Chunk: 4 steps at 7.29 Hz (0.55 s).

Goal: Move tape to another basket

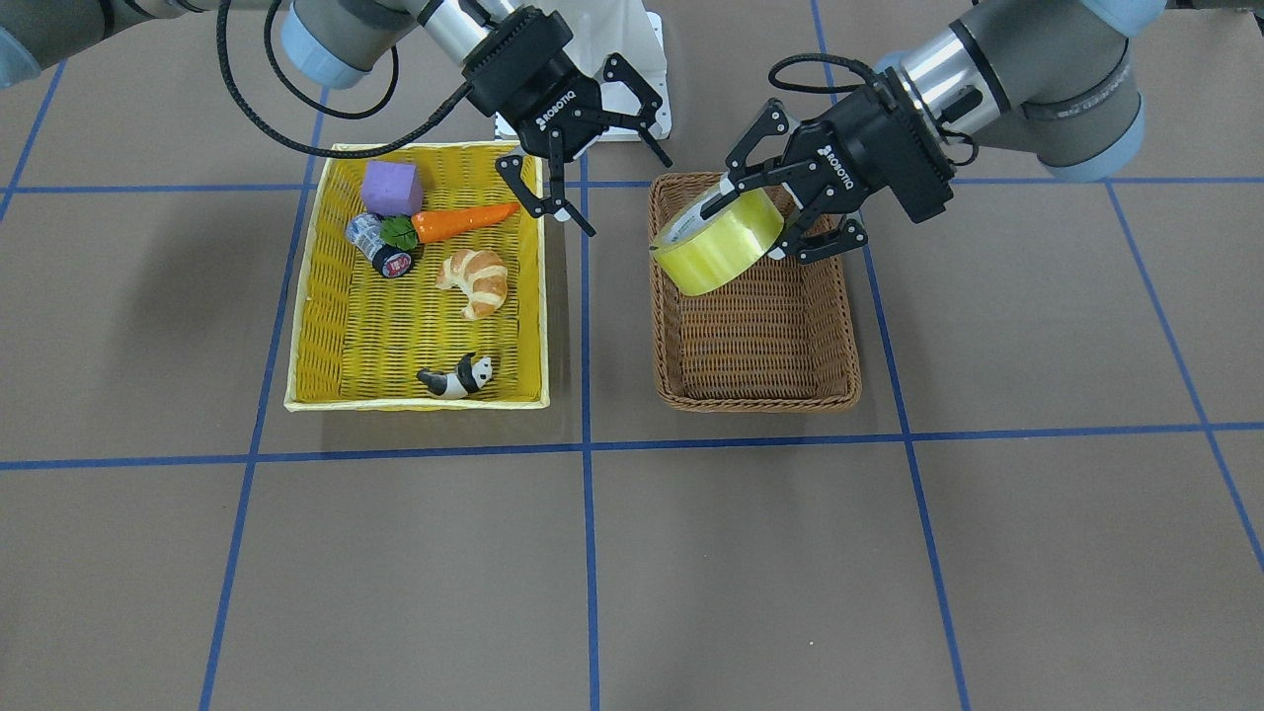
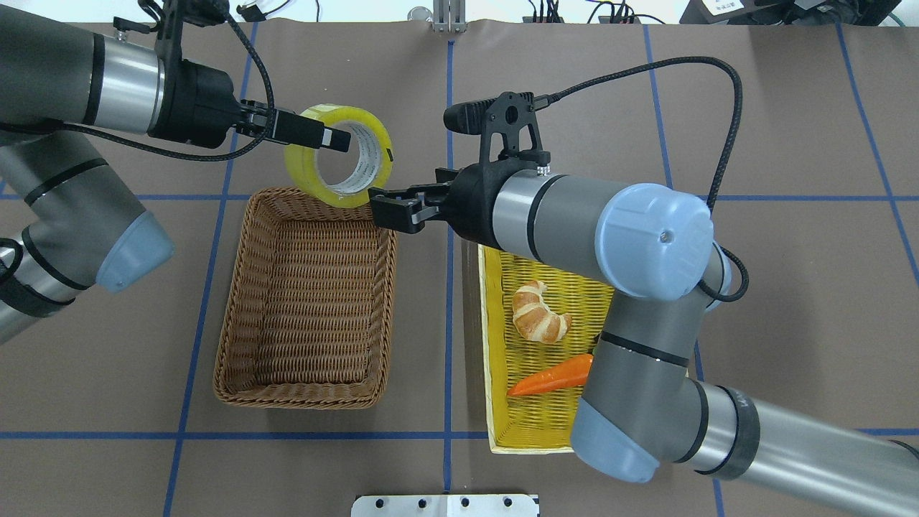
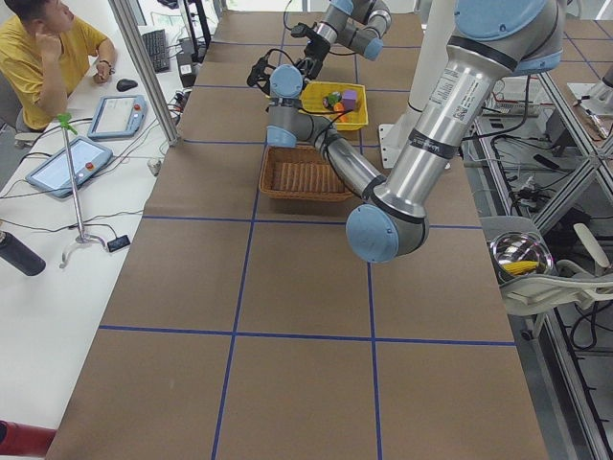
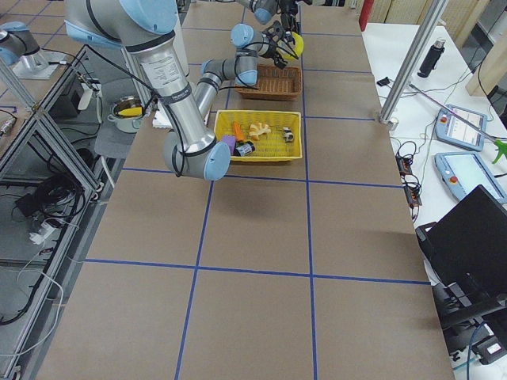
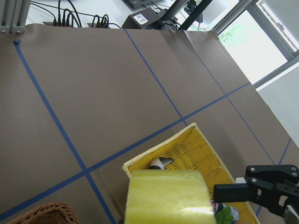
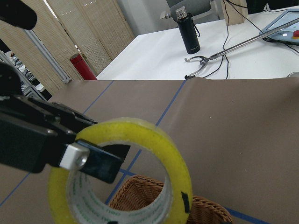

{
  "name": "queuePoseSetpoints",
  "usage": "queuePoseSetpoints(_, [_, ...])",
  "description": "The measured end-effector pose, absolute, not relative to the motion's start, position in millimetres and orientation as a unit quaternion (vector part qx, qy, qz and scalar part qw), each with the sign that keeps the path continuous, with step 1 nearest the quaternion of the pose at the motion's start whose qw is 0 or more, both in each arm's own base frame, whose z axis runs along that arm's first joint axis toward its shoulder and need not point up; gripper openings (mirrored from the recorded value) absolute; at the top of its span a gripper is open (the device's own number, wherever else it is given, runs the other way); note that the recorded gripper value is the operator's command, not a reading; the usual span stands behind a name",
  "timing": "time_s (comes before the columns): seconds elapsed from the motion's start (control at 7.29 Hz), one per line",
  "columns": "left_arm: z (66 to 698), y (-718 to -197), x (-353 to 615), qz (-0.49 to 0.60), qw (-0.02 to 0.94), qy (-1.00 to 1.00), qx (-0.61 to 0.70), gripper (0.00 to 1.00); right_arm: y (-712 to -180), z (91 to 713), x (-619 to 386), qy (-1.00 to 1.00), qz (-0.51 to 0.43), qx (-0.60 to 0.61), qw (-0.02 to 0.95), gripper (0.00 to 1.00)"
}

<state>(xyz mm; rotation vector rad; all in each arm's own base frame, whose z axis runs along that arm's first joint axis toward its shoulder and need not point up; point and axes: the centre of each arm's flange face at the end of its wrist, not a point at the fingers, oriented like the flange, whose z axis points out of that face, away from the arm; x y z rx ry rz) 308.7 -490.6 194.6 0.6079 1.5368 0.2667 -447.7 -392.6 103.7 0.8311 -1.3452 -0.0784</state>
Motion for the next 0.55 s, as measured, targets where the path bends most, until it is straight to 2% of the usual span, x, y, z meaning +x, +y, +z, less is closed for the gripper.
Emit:
queuePoseSetpoints(0.27, [214,-489,308,0.065,0.684,0.694,0.214,0.00,-450,156,-403,-0.553,-0.036,0.318,0.769,1.00])
queuePoseSetpoints(0.55, [238,-484,308,-0.042,0.686,0.719,0.101,0.00,-537,226,-329,-0.476,-0.017,0.218,0.852,1.00])
